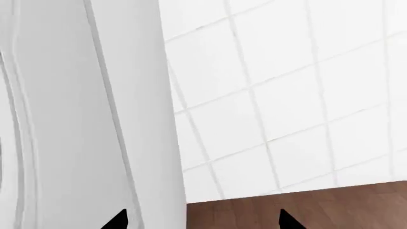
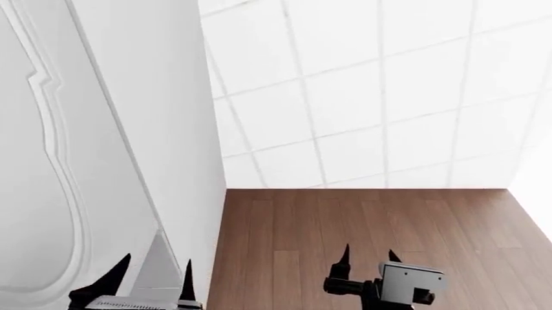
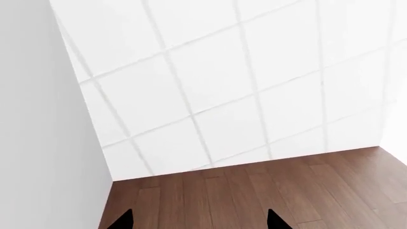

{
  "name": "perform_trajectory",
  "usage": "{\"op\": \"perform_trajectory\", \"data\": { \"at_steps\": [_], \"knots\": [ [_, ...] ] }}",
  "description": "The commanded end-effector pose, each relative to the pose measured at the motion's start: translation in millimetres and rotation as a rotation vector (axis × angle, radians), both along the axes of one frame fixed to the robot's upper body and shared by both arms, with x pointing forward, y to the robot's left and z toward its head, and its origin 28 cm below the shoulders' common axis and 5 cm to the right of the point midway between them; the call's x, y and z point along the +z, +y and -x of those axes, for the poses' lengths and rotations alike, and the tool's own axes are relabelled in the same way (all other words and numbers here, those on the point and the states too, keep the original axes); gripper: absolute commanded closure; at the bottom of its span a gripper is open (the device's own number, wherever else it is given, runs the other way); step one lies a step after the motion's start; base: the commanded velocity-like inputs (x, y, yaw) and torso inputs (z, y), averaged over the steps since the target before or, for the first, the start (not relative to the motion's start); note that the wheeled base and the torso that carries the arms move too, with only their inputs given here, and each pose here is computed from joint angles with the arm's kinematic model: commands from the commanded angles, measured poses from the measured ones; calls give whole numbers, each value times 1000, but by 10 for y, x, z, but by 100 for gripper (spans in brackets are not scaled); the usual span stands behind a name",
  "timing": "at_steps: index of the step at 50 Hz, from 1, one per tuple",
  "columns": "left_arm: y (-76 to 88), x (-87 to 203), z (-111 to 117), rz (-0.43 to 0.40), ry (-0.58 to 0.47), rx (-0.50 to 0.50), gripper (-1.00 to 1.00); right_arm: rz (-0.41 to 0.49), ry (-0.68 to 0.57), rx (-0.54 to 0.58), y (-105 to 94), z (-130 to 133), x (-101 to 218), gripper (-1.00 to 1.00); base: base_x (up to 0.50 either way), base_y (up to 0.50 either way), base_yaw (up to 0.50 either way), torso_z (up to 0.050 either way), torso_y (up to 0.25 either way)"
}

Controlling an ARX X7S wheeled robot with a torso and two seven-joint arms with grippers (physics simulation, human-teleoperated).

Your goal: Close the side bottom right group 3 doors

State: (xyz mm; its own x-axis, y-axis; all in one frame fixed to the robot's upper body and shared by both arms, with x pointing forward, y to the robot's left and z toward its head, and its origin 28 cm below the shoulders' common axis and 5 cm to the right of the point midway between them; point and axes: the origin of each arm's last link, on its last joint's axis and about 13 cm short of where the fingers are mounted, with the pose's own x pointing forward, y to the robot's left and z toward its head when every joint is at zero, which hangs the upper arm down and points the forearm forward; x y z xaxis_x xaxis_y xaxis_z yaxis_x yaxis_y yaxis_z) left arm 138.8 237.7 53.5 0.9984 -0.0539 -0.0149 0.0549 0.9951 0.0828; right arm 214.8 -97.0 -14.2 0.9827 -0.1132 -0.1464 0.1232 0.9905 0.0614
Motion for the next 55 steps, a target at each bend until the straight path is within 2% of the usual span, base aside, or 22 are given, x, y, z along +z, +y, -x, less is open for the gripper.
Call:
{"op": "perform_trajectory", "data": {
  "at_steps": [1, 8, 12, 19, 29, 39, 43, 47, 55],
  "knots": [
    [108, 60, 465, 67, 115, -20, -100, 1, -2, 3, 14, -8, 4, -100, 0, 0, 0, 0, 0],
    [216, -9, 716, 94, 191, 16, -100, 5, 1, 0, 26, -21, -16, -100, 0, 0, 0, 0, 0],
    [274, -68, 762, 105, 215, 44, -100, 10, 4, -1, 35, -25, -31, -100, 0, 0, 0, 0, 0],
    [435, -132, 703, 103, 218, 130, -100, 11, 7, -3, 35, -27, -41, -100, 0, 0, 0, 0, 0],
    [730, -10, 555, 7, 137, 268, -100, 9, 7, -3, 35, -21, -47, -100, 0, 0, 0, 0, 0],
    [995, 118, 477, -46, 85, 438, -100, 12, 10, -1, 40, -23, -55, -100, 0, 0, 0, 0, 2],
    [1098, 93, 438, -3, 99, 574, -100, 12, 11, -1, 39, -24, -54, -100, 0, 0, 0, 0, 0],
    [1180, 160, 400, 18, 81, 655, -100, 12, 11, -1, 39, -25, -57, -100, 0, 0, 0, 0, 0],
    [1233, 276, 270, -3, 36, 675, -100, 11, 11, -2, 37, -26, -53, -100, 0, 0, 0, 2, 1]
  ]
}}
